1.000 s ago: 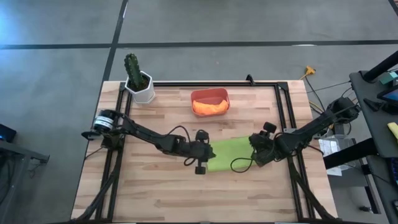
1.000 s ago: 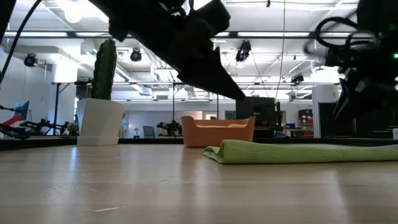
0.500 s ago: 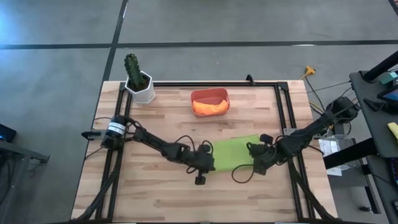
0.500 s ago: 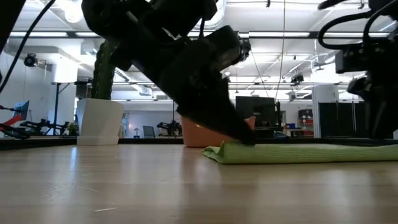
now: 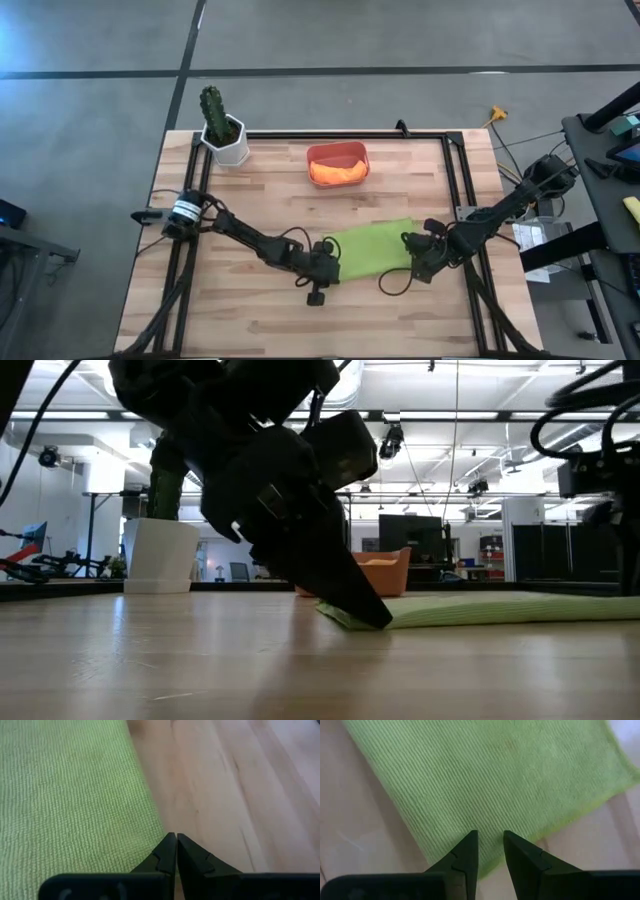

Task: Roll microfiber towels into tight, uniform cylinder then place into a basket
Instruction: Fold the green microfiber cloth

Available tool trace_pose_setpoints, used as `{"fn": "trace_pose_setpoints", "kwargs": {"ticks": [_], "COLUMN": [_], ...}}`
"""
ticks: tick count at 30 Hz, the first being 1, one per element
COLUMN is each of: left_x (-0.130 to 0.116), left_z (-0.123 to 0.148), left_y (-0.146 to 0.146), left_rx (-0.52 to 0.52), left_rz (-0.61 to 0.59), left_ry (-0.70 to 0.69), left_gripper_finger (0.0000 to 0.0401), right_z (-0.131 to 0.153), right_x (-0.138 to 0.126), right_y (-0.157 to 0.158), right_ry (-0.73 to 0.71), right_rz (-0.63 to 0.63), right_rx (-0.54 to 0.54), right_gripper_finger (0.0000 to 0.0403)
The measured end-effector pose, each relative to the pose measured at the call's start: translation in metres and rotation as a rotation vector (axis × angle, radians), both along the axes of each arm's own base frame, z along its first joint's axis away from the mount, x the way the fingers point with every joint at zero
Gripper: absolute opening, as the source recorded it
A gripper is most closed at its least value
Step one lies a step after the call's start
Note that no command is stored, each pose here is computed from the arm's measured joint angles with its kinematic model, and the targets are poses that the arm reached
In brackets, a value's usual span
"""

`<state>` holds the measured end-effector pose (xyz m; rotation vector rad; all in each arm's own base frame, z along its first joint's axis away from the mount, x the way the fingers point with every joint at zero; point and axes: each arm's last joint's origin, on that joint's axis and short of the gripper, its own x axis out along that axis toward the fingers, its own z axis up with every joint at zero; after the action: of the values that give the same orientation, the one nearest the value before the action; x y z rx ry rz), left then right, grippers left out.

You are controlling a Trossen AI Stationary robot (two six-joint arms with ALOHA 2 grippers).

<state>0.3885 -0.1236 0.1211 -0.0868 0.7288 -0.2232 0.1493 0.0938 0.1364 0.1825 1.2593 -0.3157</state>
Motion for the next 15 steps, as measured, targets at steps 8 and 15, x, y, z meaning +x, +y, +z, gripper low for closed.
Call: {"fn": "trace_pose_setpoints", "kwargs": {"ticks": [8, 15], "left_x": [-0.0023, -0.0052], "left_z": [-0.0012, -0.0025], "left_y": [-0.0007, -0.0057], "left_rx": [-0.004, -0.024], "left_rz": [0.001, -0.004], "left_ry": [0.027, 0.04], "left_gripper_finger": [0.0, 0.0], "right_z": [-0.007, -0.0074], "right_x": [-0.0058, -0.0102], "right_y": [0.0012, 0.0058], "right_ry": [0.016, 0.012], "right_rz": [0.082, 0.138], "right_rx": [0.003, -0.028], "right_gripper_finger": [0.0086, 0.0086]}}
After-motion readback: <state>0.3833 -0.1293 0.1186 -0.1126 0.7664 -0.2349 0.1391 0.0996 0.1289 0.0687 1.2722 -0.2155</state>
